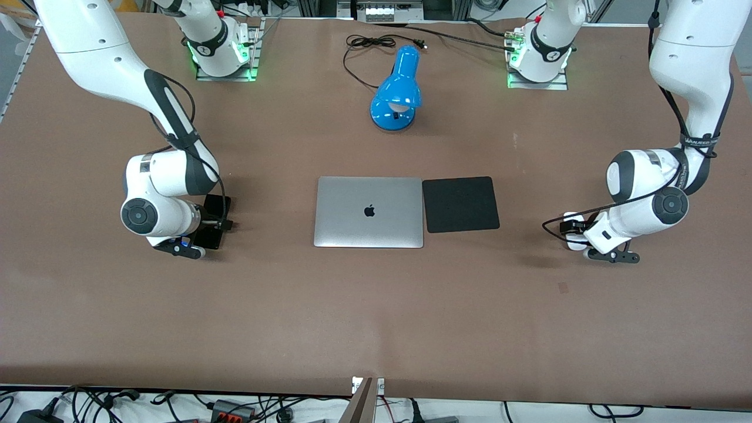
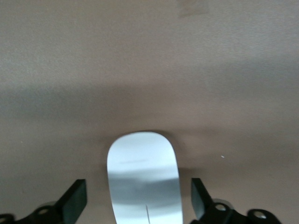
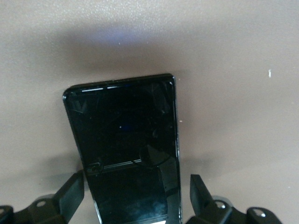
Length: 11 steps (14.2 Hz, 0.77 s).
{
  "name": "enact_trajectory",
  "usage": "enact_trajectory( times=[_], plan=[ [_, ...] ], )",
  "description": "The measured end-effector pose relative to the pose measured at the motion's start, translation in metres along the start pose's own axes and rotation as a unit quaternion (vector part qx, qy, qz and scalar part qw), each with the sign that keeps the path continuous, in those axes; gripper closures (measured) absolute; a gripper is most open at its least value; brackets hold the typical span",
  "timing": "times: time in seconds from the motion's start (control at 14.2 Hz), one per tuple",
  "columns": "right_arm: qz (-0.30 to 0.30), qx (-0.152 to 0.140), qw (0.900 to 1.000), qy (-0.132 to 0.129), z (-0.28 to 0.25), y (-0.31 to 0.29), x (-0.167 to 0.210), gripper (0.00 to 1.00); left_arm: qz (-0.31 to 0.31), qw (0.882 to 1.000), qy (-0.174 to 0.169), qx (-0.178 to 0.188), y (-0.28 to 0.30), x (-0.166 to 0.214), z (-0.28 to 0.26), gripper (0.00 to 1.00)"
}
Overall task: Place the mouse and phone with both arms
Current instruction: 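Close the right gripper on the phone while the left gripper grasps the mouse, then move the phone beside the laptop while the left gripper carries mouse to pad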
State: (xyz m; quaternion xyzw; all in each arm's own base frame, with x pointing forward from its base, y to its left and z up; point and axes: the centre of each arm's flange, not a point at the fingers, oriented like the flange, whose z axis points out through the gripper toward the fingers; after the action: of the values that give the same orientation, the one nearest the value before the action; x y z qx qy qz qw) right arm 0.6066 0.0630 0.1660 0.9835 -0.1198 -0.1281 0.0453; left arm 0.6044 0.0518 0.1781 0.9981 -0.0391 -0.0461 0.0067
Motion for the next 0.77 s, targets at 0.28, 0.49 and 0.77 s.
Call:
enact_trajectory(
  times=[0.28,0.49,0.77],
  plan=[
    [0.0,0.001,1.0,0.002,0.0,0.0,0.0,0.0,0.002,1.0,-0.015,-0.004,-0.001,-0.005,0.01,0.34],
    [-0.002,0.003,1.0,0.007,-0.005,-0.003,0.0,0.2,0.004,1.0,-0.021,-0.005,0.002,-0.006,0.01,0.38],
    [-0.017,0.009,1.0,0.012,-0.01,-0.02,-0.003,0.21,0.006,0.999,-0.045,-0.008,0.003,0.0,-0.007,0.38]
  ],
)
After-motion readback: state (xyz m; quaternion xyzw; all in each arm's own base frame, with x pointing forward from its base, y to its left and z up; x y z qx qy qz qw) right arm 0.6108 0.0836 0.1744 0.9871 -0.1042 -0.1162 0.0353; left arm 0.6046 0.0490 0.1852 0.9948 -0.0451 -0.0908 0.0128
